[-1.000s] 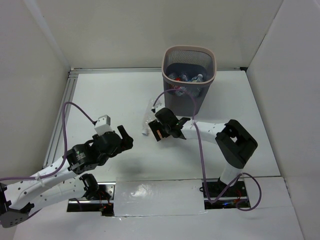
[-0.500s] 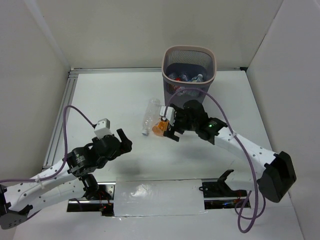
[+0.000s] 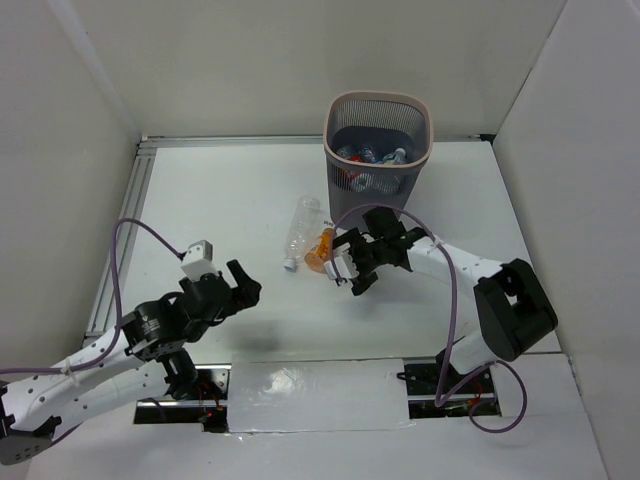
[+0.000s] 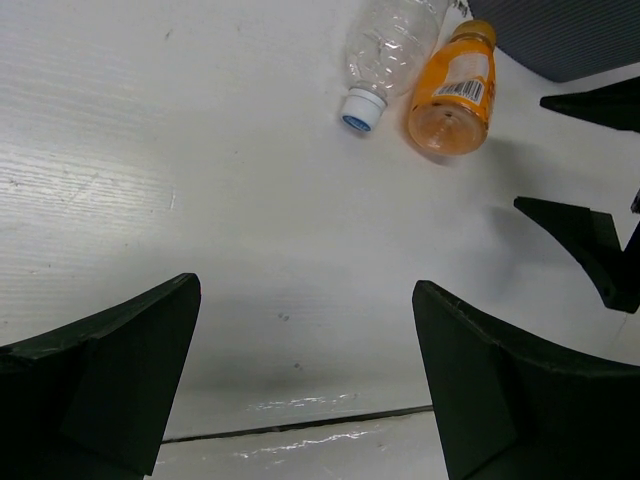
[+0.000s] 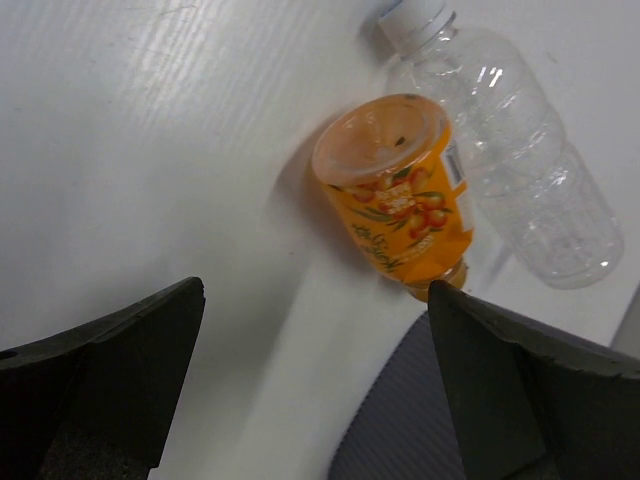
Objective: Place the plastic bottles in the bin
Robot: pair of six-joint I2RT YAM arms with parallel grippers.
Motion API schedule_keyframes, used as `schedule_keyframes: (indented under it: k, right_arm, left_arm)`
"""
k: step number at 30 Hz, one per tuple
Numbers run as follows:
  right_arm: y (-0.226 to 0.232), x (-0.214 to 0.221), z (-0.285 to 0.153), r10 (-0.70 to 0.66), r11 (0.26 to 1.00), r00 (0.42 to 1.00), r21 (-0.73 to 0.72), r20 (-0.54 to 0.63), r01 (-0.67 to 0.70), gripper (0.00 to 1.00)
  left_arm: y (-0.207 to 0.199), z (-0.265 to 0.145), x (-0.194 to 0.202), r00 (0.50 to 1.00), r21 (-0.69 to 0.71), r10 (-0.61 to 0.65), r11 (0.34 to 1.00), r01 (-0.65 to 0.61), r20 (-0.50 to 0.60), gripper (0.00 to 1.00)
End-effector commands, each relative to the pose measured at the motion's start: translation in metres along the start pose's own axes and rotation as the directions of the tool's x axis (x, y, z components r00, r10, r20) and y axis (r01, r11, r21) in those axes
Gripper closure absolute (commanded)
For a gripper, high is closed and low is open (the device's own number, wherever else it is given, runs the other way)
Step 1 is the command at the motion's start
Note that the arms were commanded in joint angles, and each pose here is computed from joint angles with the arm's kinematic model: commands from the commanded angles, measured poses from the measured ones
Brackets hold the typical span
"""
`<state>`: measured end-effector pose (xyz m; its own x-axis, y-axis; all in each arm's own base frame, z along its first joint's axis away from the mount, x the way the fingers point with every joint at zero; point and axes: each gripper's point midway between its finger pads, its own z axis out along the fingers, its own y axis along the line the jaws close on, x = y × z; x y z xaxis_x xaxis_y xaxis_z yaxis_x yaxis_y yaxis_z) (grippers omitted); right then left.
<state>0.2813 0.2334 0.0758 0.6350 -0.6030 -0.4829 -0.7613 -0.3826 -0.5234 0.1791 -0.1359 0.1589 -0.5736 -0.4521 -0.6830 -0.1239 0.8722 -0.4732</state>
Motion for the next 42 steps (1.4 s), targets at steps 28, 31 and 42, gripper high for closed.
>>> schedule_keyframes:
  k: [28, 31, 42]
  right_arm:
    - [-0.079, -0.002, 0.075, -0.242, 0.97, 0.966, 0.004, -0.091, 0.243, 0.03]
    - [-0.075, 0.005, 0.086, -0.227, 0.974, 0.97, -0.031, -0.089, 0.225, 0.09]
    - [-0.059, 0.008, 0.082, -0.215, 0.974, 0.972, -0.087, -0.097, 0.207, 0.17]
  left_arm:
    - [0.018, -0.005, 0.0, 0.997, 0.016, -0.068, 0.998, 0.067, 0.045, 0.0]
    - [0.018, -0.004, 0.001, 0.997, 0.009, -0.062, 0.998, 0.062, 0.042, 0.0]
    - [0.018, -0.004, 0.001, 0.998, 0.011, -0.055, 0.998, 0.054, 0.043, 0.0]
